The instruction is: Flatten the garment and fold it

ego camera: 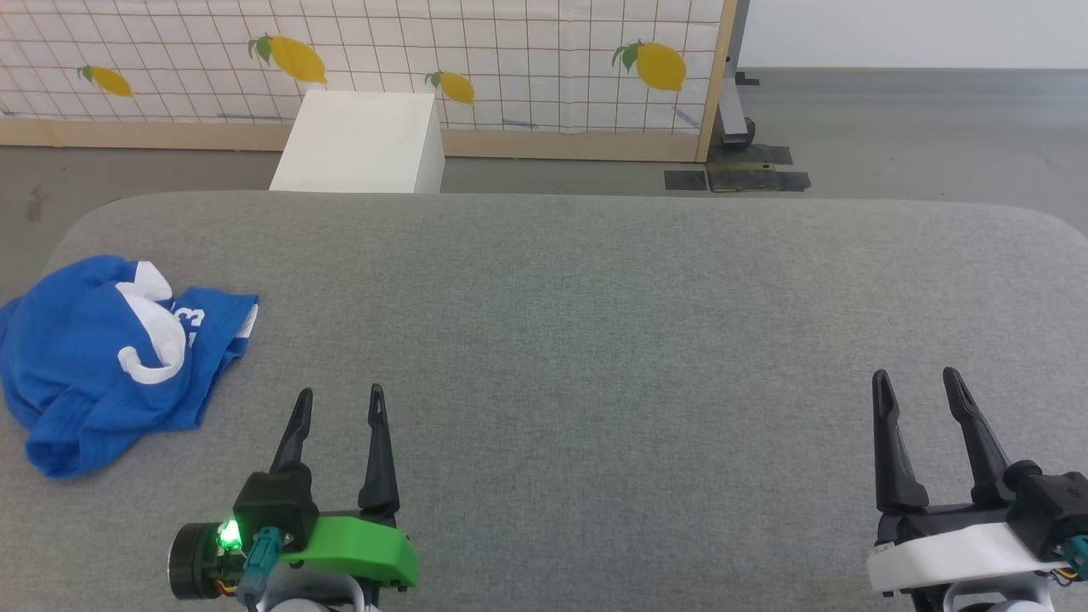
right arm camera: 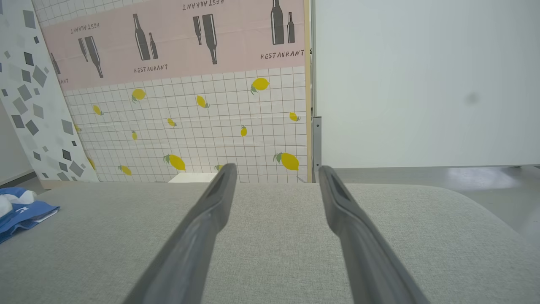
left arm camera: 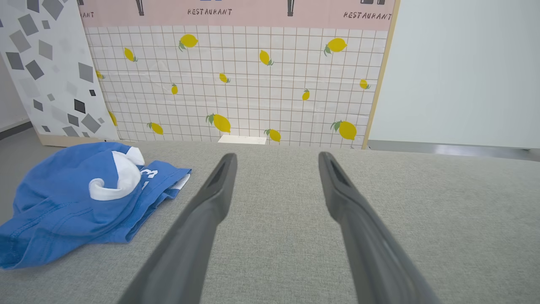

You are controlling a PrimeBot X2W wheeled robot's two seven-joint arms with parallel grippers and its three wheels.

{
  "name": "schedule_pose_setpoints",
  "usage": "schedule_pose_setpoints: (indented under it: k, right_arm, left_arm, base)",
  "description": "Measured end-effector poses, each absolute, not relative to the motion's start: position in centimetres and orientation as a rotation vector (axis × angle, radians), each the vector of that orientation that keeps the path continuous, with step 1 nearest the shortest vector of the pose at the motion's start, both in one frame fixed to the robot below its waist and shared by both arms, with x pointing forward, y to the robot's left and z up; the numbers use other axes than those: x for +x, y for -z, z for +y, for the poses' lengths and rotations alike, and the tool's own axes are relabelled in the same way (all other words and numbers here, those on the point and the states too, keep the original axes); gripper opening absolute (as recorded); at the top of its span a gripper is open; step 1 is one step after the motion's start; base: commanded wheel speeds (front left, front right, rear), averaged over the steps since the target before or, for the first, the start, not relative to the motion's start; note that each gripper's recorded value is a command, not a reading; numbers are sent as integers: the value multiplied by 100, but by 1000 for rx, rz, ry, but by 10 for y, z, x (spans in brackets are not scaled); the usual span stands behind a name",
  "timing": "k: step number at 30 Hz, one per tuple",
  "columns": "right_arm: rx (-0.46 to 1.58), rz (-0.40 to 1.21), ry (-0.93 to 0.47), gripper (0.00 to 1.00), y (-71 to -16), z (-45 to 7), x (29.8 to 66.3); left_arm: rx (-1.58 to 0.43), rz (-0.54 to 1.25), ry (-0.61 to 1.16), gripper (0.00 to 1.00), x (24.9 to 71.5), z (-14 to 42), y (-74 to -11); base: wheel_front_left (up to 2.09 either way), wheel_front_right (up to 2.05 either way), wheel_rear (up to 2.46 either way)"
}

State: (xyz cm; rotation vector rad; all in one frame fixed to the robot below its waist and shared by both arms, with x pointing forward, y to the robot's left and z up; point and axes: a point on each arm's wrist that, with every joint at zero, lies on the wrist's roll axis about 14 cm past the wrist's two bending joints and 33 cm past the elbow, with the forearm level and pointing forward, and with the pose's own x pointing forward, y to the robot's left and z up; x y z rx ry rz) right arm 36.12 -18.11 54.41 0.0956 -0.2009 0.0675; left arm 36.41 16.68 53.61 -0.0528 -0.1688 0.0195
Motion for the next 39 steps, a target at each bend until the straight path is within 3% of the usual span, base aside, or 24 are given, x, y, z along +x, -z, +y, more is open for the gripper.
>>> schedule_pose_setpoints:
  k: [16, 39]
  right_arm:
    - [95, -184, -130, 100, -539, -160, 373]
    - [128, -147, -437, 100, -530, -51, 409]
  left_arm:
    - [-23, -157, -99, 100, 355, 190, -532]
    - [23, -166, -469, 100, 281, 292, -537]
  base:
    - [0, 0, 0]
    - [0, 0, 0]
